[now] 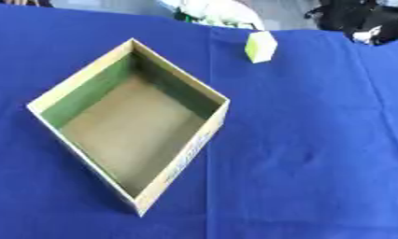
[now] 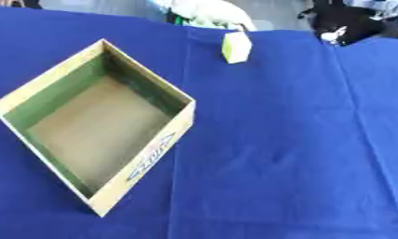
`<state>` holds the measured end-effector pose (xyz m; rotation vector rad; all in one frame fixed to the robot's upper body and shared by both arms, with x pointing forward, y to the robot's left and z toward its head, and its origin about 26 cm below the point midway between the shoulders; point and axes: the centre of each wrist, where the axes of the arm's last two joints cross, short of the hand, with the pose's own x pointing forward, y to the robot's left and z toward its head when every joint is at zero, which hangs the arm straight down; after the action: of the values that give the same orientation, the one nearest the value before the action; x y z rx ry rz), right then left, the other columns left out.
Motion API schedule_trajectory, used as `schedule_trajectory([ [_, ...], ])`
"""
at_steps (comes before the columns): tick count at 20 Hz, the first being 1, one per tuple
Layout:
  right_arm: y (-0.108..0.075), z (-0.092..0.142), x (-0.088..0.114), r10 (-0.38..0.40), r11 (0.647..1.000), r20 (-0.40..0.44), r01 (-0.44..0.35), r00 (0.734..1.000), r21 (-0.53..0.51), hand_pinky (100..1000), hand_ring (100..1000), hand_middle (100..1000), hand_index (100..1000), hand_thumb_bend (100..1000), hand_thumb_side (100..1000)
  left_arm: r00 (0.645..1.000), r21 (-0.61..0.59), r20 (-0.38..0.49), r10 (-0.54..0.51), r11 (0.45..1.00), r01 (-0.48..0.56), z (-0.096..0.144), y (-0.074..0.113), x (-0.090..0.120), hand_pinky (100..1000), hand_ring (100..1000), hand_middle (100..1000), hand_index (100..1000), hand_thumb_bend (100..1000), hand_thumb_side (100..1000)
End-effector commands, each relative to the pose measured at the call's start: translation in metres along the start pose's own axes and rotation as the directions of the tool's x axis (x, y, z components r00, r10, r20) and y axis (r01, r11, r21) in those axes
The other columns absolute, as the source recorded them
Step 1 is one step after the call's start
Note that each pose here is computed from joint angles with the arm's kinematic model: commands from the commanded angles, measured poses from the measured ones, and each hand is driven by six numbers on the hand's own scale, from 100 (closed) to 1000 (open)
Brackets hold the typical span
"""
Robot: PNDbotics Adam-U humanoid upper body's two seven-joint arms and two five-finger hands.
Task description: Pick up objects on the table and place them in the box.
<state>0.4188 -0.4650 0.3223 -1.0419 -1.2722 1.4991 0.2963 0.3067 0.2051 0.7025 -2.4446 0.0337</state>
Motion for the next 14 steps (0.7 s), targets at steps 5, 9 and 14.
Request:
schedule_trajectory([
  [5,-0.023,-0.002,0.011,0.066,0.997,0.017,-0.066,0.998,-0.046,962,941,908,1000,286,634,0.999,-0.017,0.044,0.003,1.000,-0.003,-0.009,0.001,0.008,713,747,879,657,261,871],
  [9,-0.024,-0.008,0.017,0.092,0.994,0.025,-0.091,0.995,-0.054,960,935,904,1000,384,663,0.999,-0.023,0.045,0.009,1.000,-0.008,-0.009,0.000,0.009,713,747,880,657,259,870],
  [14,-0.022,-0.017,0.027,0.130,0.990,0.061,-0.126,0.990,-0.069,954,931,902,1000,323,639,0.999,-0.027,0.050,0.018,0.999,-0.017,-0.010,-0.001,0.010,713,747,880,657,258,870],
])
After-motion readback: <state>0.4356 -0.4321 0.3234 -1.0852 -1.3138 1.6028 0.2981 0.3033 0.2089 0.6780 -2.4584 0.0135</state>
